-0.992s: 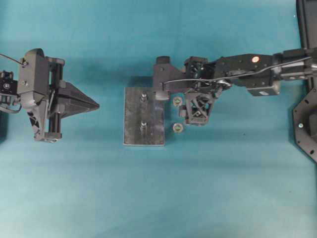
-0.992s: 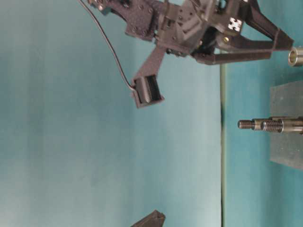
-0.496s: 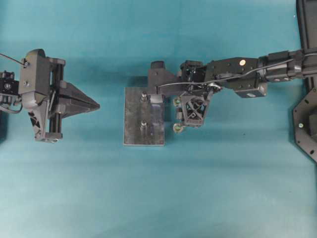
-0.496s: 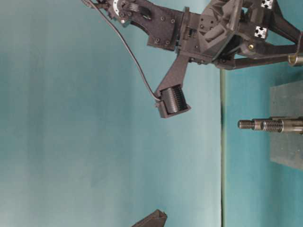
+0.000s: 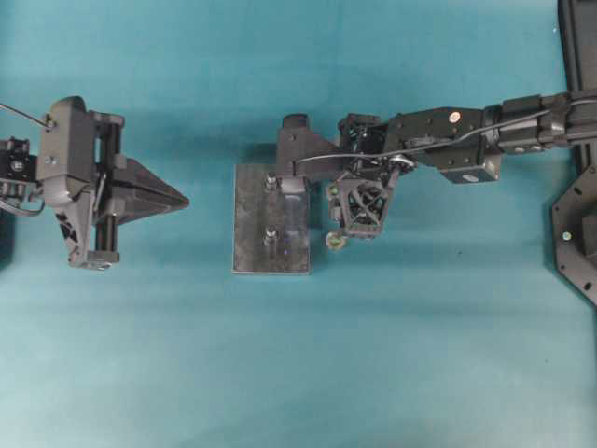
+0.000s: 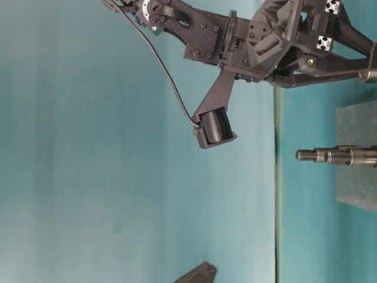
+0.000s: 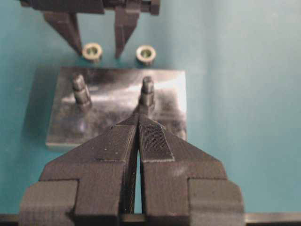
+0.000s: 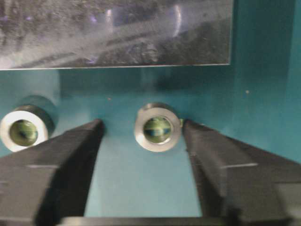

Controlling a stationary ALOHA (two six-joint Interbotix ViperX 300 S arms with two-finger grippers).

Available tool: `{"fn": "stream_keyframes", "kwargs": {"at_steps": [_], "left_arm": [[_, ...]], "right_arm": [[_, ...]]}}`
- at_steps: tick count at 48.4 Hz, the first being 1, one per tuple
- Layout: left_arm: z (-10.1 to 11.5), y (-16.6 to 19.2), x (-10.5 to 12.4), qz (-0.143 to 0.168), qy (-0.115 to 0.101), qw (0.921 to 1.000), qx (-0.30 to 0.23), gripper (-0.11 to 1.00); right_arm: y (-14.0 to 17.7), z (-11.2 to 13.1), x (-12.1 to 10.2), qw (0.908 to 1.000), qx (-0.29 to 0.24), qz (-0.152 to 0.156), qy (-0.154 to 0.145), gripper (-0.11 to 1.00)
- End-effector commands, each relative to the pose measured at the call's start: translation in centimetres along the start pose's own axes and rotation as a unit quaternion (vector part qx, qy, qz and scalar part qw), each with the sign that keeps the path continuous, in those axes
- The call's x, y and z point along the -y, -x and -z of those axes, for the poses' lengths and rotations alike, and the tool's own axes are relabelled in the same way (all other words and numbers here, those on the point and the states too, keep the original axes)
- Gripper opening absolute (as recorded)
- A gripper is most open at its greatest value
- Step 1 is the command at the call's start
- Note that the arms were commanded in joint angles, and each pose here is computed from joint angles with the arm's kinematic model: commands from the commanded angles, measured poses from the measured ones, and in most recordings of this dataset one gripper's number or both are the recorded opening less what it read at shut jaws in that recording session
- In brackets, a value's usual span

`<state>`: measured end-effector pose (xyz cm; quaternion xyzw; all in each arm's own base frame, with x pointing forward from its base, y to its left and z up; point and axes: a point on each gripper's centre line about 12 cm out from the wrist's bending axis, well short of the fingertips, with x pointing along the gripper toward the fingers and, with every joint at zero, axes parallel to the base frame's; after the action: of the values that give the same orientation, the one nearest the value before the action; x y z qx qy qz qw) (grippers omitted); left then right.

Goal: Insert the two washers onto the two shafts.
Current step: 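Lower the right gripper over the upper washer and close on it, then lift the washer and carry it over the upper shaft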

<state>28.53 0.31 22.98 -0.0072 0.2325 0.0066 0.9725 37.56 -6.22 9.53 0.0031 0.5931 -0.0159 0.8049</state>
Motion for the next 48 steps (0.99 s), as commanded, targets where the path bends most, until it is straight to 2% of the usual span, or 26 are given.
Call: {"fn": "stream_keyframes", "kwargs": {"at_steps": [1, 9, 12, 23, 37, 48], "left_arm": [[-0.7, -0.1, 0.1, 0.002, -0.002, 0.9999, 0.011, 0.00], [-0.8, -0.4, 0.2, 0.003, -0.002, 0.9998, 0.018, 0.00], [-0.7, -0.4, 0.2, 0.003, -0.001, 0.9998, 0.018, 0.00], [-0.7, -0.6, 0.2, 0.003, -0.001, 0.9998, 0.018, 0.00], [-0.7, -0.6, 0.2, 0.003, -0.001, 0.9998, 0.018, 0.00], [-0.7, -0.6, 0.2, 0.003, -0.001, 0.9998, 0.018, 0.00]], "right_arm": [[0.6, -0.9, 0.8, 0.9998, 0.018, 0.006, -0.009, 0.59], [0.3, -0.7, 0.9, 0.9999, 0.011, 0.006, -0.011, 0.39], [0.3, -0.7, 0.9, 0.9999, 0.010, 0.006, -0.012, 0.35], [1.4, -1.3, 1.7, 0.9995, 0.020, 0.011, -0.024, 0.35], [7.1, -4.4, 2.5, 0.9989, 0.037, 0.025, -0.013, 0.35], [9.8, -7.1, 0.8, 0.9987, 0.046, 0.018, 0.013, 0.35]]}}
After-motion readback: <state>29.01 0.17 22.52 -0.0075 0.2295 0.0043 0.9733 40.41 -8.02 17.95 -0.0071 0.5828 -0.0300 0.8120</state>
